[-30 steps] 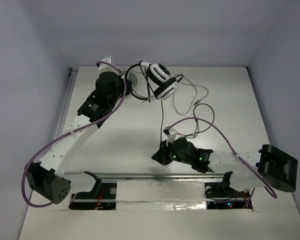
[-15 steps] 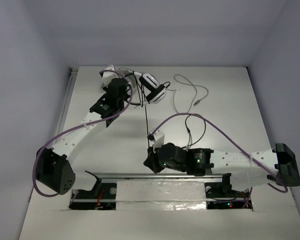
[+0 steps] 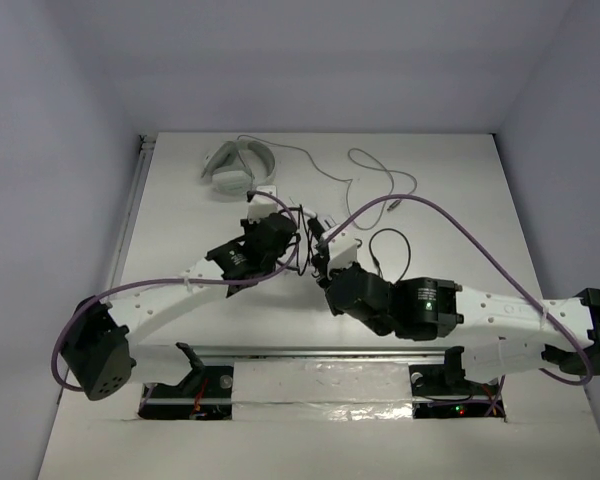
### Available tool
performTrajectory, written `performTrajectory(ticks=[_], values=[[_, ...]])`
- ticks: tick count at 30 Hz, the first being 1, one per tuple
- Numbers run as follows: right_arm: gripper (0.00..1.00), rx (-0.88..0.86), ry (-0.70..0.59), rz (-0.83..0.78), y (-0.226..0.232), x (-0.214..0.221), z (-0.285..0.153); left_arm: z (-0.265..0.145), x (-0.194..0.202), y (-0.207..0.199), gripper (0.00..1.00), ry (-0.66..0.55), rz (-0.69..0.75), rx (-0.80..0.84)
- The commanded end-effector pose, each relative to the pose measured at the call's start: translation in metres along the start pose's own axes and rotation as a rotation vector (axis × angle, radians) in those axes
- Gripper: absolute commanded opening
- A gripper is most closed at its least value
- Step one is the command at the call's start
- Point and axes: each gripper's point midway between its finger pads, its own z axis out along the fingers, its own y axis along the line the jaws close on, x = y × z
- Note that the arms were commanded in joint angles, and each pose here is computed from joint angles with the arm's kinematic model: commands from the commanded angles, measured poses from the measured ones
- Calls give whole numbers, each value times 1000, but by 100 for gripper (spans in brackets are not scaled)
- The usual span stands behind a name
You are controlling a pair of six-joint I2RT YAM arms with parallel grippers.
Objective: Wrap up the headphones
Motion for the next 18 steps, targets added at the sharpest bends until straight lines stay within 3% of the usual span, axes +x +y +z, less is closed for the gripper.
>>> performTrajectory(ticks=[1, 6, 12, 18], values=[[0, 168, -49, -88, -36, -21, -5, -25, -15, 7, 0, -37, -27, 10], [0, 179, -90, -119, -51, -40, -6, -42, 21, -7, 0, 89, 123, 104], [0, 77, -140, -102, -36, -64, -12, -43, 43, -29, 0, 174, 196, 184], [0, 244, -135, -107, -77, -62, 2, -57, 55, -55, 0, 213, 257, 340]])
